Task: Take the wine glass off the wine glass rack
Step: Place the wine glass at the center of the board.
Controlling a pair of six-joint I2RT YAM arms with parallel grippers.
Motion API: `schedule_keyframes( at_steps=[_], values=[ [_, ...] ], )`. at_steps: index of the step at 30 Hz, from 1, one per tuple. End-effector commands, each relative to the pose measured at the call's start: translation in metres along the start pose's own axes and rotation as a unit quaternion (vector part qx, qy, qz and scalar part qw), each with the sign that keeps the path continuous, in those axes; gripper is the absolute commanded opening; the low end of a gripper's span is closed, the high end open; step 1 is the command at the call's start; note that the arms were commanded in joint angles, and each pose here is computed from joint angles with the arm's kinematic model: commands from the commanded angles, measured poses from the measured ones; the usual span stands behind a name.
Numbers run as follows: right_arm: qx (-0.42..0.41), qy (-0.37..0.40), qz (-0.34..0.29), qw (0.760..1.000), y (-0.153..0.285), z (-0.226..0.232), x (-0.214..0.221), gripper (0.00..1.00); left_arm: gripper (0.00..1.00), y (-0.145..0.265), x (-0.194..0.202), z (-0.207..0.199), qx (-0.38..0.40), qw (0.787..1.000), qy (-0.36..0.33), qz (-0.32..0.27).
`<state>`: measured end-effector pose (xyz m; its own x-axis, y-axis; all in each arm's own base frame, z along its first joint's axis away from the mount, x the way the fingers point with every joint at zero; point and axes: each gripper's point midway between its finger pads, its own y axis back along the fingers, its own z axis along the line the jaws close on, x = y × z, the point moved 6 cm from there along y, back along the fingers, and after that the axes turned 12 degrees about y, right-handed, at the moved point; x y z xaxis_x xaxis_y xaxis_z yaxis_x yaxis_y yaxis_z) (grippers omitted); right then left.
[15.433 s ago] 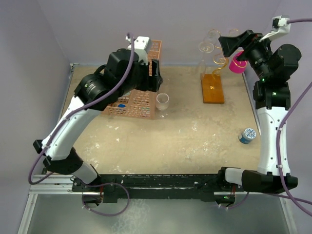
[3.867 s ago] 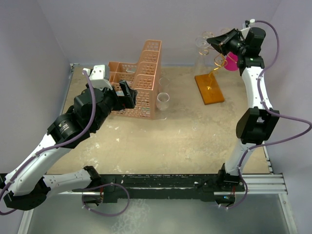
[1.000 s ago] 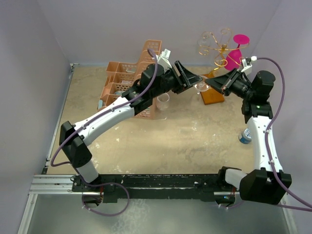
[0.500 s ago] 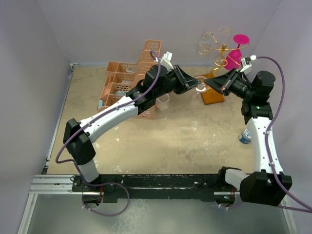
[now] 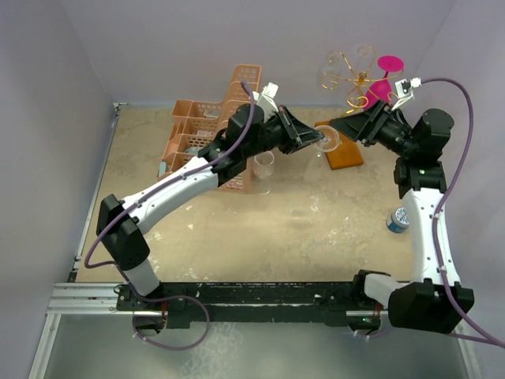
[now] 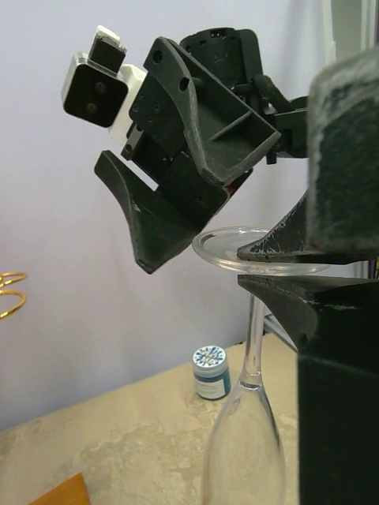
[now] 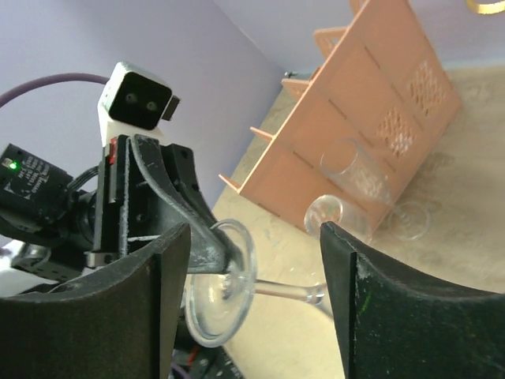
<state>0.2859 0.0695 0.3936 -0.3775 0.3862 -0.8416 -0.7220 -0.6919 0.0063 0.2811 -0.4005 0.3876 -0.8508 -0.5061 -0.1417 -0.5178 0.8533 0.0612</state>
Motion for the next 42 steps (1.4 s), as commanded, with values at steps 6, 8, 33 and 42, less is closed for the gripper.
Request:
schedule_keyframes(
  at_steps=[6, 8, 33, 42],
  values=[
    [0.108, 0.184, -0.103, 0.972, 0.007, 0.001, -0.063, 0.93, 0.00, 0.086, -0.048, -0.090, 0.171, 0.985, -0.002, -0.007],
    [0.102, 0.202, -0.122, 0.966, 0.011, 0.006, -0.064, 0.98, 0.00, 0.103, -0.063, -0.100, 0.200, 0.980, 0.005, -0.008],
    [-0.316, 0.182, -0.197, 0.910, 0.018, 0.116, -0.025, 0.93, 0.00, 0.207, -0.094, -0.162, 0.461, 0.876, 0.119, 0.084],
    [-0.377, 0.177, -0.209, 0.885, 0.011, 0.130, -0.025, 0.83, 0.00, 0.220, -0.090, -0.160, 0.481, 0.859, 0.145, 0.097]
  ],
)
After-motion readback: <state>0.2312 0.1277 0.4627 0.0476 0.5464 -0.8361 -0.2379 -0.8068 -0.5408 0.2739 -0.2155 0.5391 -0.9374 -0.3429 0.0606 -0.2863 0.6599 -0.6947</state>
